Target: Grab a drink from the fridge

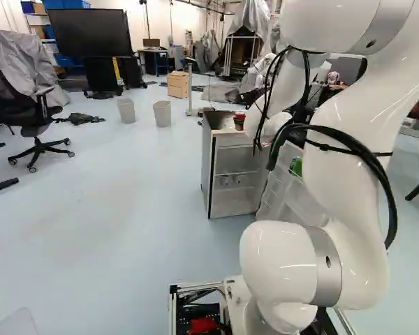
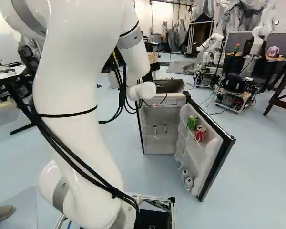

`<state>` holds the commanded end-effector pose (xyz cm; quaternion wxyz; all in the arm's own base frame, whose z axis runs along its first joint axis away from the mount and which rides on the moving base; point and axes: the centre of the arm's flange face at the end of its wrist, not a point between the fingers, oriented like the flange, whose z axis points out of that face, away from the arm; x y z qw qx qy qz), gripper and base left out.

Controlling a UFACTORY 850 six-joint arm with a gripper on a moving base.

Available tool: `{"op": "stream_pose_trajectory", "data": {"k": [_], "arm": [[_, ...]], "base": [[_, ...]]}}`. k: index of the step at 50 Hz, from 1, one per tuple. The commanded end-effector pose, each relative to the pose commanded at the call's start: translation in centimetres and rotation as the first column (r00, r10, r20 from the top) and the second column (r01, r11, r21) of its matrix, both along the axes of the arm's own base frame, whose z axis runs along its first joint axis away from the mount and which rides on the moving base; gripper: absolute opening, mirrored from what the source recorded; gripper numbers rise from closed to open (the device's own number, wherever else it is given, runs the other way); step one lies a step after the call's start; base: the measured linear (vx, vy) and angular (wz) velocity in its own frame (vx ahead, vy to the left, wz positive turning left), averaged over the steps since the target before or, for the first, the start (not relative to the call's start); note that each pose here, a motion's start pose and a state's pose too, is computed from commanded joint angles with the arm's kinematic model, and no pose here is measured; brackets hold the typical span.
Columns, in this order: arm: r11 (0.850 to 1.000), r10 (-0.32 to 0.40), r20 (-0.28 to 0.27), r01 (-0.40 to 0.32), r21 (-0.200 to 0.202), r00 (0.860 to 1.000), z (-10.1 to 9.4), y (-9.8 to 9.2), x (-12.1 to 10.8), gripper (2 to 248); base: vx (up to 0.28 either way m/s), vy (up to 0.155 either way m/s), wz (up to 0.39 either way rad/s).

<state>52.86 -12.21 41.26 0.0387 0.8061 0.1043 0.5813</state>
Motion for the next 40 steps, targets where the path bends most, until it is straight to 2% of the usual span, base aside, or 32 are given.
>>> {"op": "stream_pose_trajectory", "data": {"k": [40], "arm": [[1.0,0.02,0.028,-0.02,-0.008,0.999,-0.5,-0.4,5.5,93]], "base": [[0.0,0.0,0.0]]}}
